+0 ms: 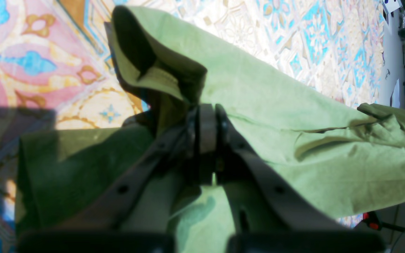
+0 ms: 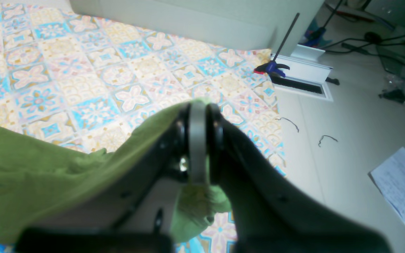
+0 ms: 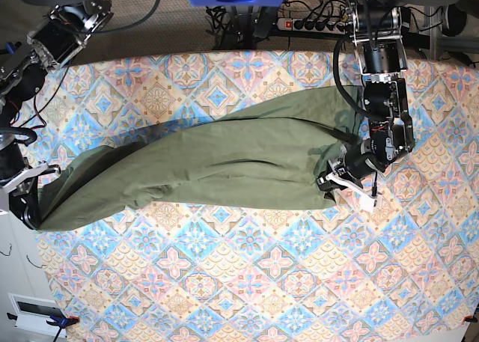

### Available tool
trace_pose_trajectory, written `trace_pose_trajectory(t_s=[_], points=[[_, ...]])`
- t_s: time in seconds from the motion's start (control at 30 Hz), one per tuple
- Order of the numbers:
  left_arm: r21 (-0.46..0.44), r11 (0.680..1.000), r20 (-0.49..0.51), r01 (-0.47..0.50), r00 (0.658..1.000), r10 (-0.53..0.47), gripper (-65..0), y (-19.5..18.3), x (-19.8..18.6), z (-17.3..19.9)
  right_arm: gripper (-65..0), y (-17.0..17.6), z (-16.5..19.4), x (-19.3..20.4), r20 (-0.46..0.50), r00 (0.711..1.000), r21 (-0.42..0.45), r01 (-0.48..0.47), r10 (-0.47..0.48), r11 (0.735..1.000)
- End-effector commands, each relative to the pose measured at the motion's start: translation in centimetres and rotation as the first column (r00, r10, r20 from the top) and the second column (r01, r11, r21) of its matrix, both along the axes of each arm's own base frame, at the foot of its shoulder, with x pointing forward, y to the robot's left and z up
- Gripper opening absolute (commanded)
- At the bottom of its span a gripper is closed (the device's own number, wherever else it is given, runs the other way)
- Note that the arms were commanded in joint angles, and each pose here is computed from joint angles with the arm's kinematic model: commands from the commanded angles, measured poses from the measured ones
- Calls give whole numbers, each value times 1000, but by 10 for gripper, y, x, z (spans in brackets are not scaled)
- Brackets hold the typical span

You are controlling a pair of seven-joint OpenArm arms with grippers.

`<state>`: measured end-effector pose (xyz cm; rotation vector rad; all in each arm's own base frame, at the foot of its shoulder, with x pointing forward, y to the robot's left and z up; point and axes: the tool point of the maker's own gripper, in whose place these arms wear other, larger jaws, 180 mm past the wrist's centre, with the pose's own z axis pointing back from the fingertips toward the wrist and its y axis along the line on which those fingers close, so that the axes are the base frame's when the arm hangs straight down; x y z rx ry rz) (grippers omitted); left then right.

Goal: Layout the t-shirt on the table in an organized manner, then fold the t-shirt properly
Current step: 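Regrasp the shirt edge with the left gripper near its end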

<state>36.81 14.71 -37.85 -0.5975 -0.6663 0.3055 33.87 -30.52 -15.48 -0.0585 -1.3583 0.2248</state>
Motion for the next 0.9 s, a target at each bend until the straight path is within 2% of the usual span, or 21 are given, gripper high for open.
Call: trace_pose_trajectory(t_s=[0.0, 0.23, 0.4, 0.6, 0.73, 0.87], points=[[-3, 1000, 63, -1, 998, 1, -650, 2, 12, 19, -643, -1, 22, 2, 68, 998, -17, -6, 8, 1000], [-4, 1000, 61, 0, 998, 0, -619, 2, 13, 19, -643, -2, 22, 2, 68, 998, -18, -5, 7, 1000], [-6, 1000, 32, 21, 999, -20, -567, -1, 8, 16, -643, -1, 22, 2, 70, 998, -18, -6, 7, 1000], [-7, 1000, 32, 25, 999, -25, -565, -1, 8, 17, -643, -1, 22, 2, 70, 998, -18, -6, 7, 1000], [-10, 999, 99, 41, 994, -40, -565, -7, 9, 39, -643, -1, 22, 2, 70, 998, -18, -6, 7, 1000], [-3, 999, 99, 44, 994, -43, -565, -6, 5, 39, -643, -2, 22, 2, 69, 998, -16, -5, 7, 1000]])
